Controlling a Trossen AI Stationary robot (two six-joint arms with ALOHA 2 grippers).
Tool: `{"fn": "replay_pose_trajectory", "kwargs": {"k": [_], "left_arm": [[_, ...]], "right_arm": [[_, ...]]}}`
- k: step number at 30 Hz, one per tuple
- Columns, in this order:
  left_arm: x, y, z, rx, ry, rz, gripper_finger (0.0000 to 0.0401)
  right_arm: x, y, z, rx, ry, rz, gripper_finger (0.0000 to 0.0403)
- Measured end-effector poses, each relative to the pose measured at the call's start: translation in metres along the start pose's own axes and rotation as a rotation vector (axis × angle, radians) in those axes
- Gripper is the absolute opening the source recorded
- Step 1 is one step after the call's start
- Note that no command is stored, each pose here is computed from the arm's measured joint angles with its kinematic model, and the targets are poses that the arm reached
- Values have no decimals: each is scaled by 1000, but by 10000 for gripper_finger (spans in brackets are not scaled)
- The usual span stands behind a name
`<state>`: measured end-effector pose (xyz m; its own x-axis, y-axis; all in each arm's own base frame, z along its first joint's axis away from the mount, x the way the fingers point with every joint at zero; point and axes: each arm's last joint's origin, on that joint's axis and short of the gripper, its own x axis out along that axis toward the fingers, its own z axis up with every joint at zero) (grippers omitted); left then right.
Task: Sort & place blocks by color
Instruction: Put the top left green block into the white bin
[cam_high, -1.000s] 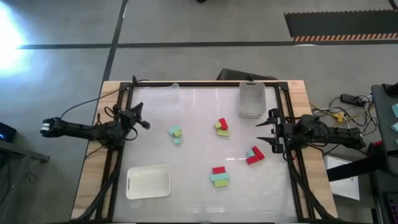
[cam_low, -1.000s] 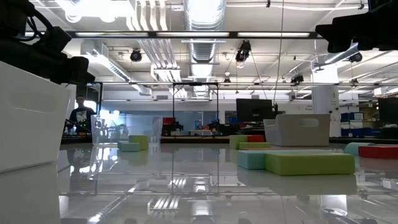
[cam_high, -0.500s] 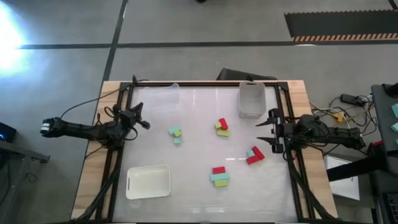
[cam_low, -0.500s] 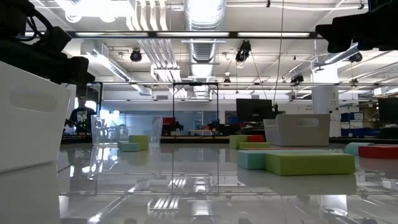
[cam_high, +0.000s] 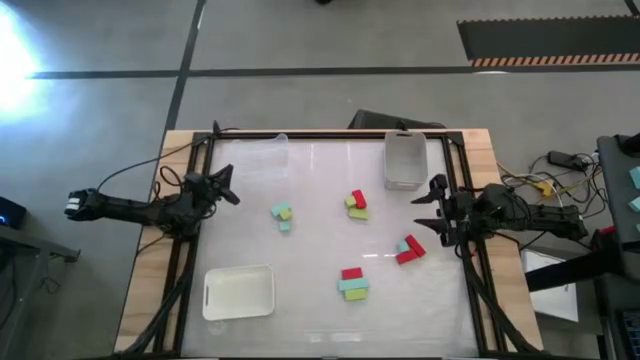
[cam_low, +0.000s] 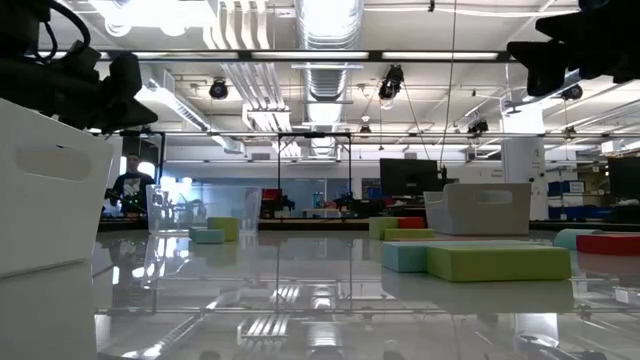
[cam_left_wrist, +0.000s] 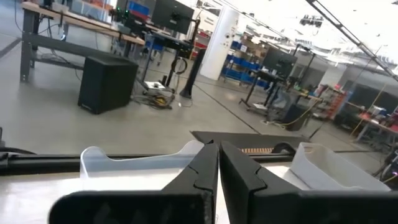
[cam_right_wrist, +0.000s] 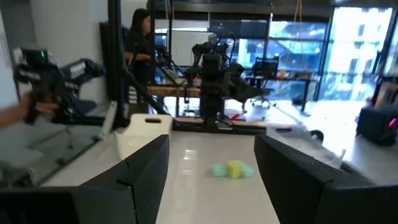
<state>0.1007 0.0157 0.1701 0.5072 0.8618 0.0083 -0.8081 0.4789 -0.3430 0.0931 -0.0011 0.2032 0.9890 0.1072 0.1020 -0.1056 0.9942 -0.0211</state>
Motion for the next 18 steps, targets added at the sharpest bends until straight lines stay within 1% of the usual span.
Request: {"fn": "replay_pose_trajectory", "kwargs": {"k": [2, 7, 9, 11, 15, 17, 18], "left_arm": [[0, 0, 0, -2, 0, 0, 0], [0, 0, 0, -3, -1, 3, 0], [0, 0, 1, -61, -9, 3, 0], [0, 0, 1, -142, -7, 4, 0], [1, -1, -1, -211, 1, 5, 0], [1, -2, 0, -261, 15, -26, 0], [1, -4, 0, -265, 32, -66, 0]], "right_arm": [[0, 0, 0, 27, 0, 0, 226], [0, 0, 0, 30, 0, -1, 226], [0, -1, 1, 27, -10, -20, 226], [0, -2, 4, 23, -37, -60, 226], [-1, -5, 5, 23, -48, -160, 226], [-1, -6, 5, 24, -50, -222, 226], [-1, -7, 5, 25, -50, -248, 226]]}}
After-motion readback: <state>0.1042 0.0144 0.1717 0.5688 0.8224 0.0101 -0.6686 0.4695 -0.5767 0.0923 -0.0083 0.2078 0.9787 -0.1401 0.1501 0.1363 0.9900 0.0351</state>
